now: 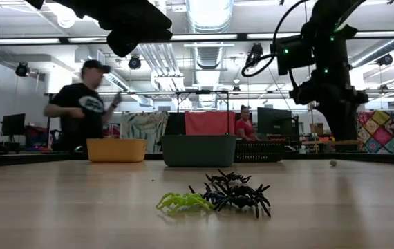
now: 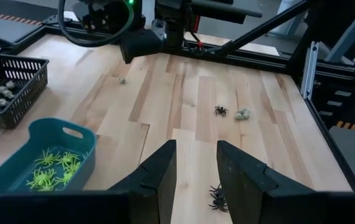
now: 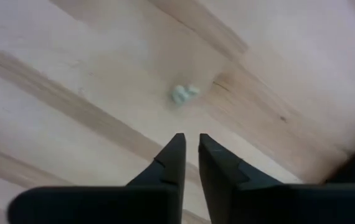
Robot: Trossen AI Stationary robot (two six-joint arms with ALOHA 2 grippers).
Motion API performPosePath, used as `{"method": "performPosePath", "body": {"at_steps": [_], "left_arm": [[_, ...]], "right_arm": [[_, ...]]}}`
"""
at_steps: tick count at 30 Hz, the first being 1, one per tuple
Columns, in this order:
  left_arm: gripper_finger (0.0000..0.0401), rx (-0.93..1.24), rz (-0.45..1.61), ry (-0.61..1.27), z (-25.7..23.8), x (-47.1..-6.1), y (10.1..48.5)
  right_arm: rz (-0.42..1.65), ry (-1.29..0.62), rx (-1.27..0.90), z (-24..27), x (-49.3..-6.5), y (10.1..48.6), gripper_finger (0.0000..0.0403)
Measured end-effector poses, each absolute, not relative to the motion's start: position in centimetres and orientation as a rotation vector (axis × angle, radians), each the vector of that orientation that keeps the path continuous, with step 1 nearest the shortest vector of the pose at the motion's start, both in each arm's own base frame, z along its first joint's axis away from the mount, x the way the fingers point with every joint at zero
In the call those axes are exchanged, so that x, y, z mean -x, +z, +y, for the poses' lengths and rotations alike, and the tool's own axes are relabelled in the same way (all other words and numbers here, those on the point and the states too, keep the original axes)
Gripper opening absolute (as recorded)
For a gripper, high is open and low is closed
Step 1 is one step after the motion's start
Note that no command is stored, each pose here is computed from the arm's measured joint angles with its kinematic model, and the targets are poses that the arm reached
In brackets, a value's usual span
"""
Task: Sort Halloween decoration
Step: Put the white skull toy into the black bin
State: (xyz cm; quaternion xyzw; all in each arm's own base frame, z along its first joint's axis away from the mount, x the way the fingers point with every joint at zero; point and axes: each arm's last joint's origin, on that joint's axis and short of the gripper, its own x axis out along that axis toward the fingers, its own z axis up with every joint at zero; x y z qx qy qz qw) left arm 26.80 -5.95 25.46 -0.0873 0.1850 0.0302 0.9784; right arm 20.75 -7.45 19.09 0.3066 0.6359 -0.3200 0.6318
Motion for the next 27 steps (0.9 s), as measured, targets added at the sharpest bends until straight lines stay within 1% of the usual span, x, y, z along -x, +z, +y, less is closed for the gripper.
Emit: {"method": "performPosePath", "body": {"at_steps": [5, 10, 19, 27], "left_arm": [[0.0098, 0.175, 0.373, 0.06, -6.0, -26.8, 25.4], [0.0098, 0.173, 0.373, 0.06, -6.0, -26.8, 25.4], [0.0098, 0.157, 0.365, 0.055, -6.0, -26.9, 25.5], [0.0098, 0.148, 0.366, 0.053, -6.0, -26.9, 25.5]], "right_arm": [[1.396, -0.711, -0.722, -7.4, -20.9, 17.8, 0.0083], [1.359, -0.748, -0.762, -7.4, -20.7, 16.7, 0.0123], [1.312, -0.805, -0.747, -7.8, -21.2, 16.0, 0.0128], [1.395, -0.852, -0.755, -8.0, -21.8, 13.9, 0.0128]]}}
